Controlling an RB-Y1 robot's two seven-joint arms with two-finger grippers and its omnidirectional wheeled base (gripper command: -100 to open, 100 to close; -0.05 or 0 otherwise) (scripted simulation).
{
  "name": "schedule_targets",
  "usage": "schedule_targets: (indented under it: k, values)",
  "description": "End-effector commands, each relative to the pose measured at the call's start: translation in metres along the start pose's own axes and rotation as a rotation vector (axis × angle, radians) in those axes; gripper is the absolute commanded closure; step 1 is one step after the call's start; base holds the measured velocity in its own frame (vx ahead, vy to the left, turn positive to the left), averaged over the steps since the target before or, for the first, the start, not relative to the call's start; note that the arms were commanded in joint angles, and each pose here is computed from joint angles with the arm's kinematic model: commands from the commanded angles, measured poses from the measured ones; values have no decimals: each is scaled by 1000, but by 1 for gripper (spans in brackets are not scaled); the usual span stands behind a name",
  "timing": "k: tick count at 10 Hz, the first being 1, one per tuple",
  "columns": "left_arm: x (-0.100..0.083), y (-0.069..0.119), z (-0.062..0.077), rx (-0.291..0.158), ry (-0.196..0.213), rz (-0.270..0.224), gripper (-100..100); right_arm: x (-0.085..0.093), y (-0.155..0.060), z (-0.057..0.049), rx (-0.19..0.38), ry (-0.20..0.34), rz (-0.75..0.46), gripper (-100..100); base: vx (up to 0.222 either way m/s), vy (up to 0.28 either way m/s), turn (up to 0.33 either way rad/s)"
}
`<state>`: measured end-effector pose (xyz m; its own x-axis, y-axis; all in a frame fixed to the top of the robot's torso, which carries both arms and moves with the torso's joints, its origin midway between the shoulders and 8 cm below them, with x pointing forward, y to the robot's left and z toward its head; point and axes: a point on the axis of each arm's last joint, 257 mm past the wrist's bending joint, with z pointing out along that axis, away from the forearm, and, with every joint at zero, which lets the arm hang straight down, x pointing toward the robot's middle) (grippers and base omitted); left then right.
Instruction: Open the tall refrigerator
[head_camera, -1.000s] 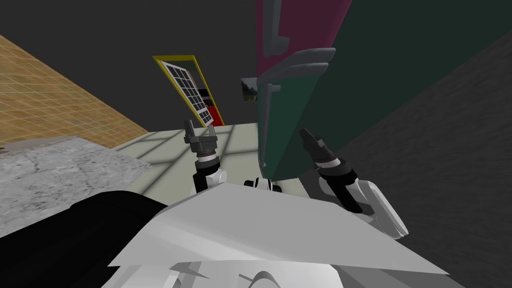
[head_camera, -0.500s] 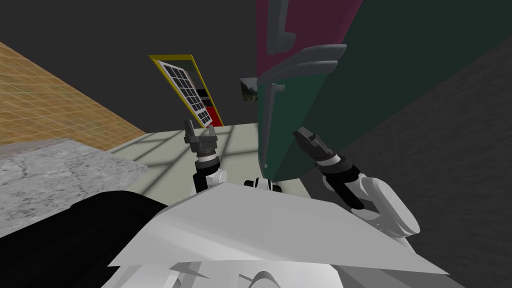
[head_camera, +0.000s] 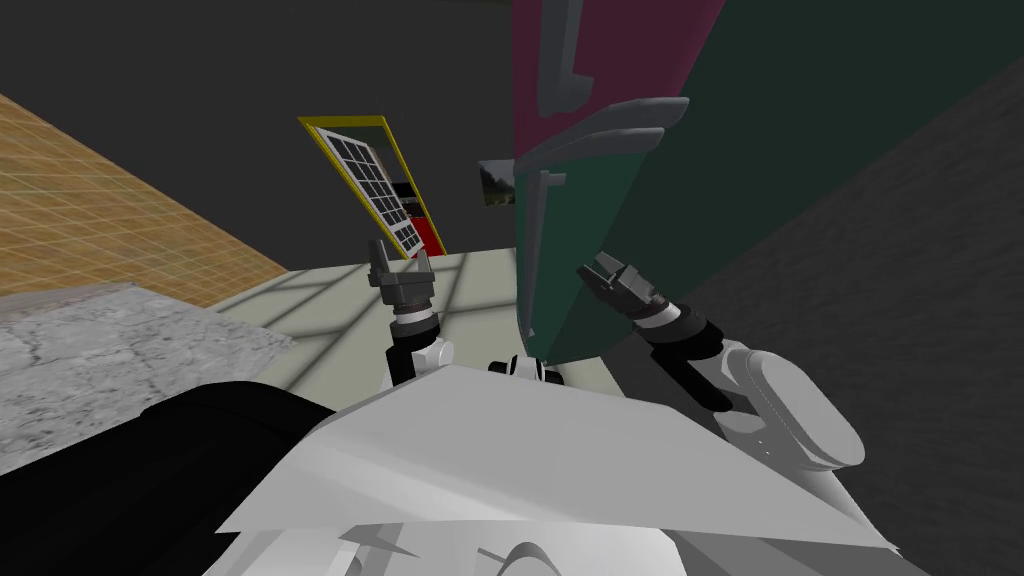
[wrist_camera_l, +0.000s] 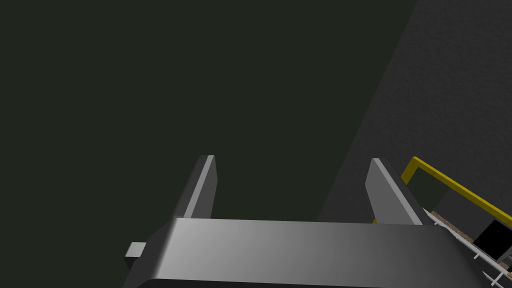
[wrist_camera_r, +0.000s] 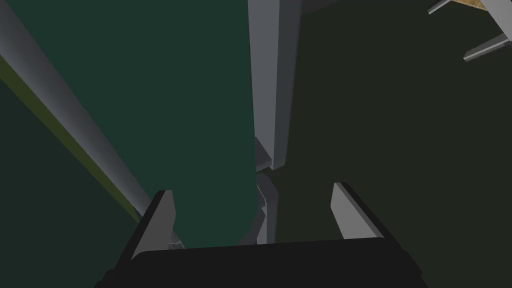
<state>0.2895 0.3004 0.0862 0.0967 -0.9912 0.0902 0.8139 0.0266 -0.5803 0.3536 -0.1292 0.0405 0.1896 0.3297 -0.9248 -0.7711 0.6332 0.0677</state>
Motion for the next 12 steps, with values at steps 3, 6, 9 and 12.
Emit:
schedule_targets:
  k: [3, 6, 9, 12]
  values:
    - [0, 0, 0, 0, 0, 0, 0, 4, -4, 5, -15, 76, -167, -100, 11, 36, -22]
    - [0, 0, 0, 0, 0, 0, 0, 7, -7, 7, -25, 125, -274, -100, 6, 36, -16]
    - [0, 0, 0, 0, 0, 0, 0, 8, -12, 8, -34, 171, -379, -100, 14, 29, -14]
    - [0, 0, 0, 0, 0, 0, 0, 9, -19, 9, -40, 219, -490, -100, 1, 38, 0]
